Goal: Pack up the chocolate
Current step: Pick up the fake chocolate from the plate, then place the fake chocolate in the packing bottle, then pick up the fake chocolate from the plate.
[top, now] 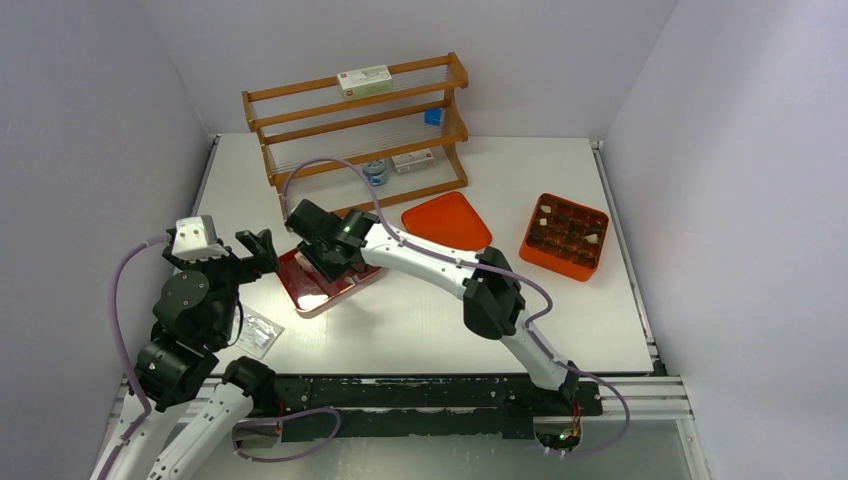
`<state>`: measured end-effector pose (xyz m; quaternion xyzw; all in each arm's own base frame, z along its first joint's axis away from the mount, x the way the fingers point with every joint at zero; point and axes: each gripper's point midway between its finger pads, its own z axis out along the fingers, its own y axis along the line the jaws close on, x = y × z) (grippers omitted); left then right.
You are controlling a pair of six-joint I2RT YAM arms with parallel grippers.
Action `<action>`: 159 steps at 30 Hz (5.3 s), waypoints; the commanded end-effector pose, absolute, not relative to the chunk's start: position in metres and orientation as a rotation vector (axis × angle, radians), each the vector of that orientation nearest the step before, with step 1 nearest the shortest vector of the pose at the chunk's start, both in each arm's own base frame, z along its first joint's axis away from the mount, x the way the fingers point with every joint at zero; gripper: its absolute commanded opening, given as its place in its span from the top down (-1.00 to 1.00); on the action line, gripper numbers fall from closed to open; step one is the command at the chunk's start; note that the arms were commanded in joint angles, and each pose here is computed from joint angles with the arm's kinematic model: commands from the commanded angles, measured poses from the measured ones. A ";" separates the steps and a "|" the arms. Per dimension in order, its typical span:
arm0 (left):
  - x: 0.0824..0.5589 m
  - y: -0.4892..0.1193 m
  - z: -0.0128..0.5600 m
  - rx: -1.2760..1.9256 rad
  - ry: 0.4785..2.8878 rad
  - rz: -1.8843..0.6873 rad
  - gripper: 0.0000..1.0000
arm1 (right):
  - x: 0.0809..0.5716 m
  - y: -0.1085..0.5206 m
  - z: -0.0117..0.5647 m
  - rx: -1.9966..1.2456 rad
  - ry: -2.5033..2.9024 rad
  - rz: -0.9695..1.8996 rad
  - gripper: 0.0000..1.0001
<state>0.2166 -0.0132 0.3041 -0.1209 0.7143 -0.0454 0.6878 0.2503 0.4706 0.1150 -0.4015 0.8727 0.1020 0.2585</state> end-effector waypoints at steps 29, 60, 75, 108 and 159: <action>0.219 -0.023 0.309 -0.211 1.590 -0.130 -0.96 | 0.244 0.437 0.166 -0.972 2.293 0.250 0.52; 0.226 -0.058 0.297 -0.037 1.603 -0.237 -0.96 | 0.307 0.152 0.226 -0.079 2.465 -0.099 0.54; 0.223 -0.062 0.298 -0.021 1.600 -0.257 -0.96 | 0.304 0.034 0.194 0.299 2.581 -0.329 0.52; 0.222 -0.064 0.299 -0.012 1.601 -0.256 -0.96 | 0.304 -0.012 0.172 0.399 2.600 -0.415 0.23; 0.208 -0.021 0.318 -0.180 1.517 -0.138 -0.96 | 0.266 0.388 0.204 -0.636 2.358 0.457 0.23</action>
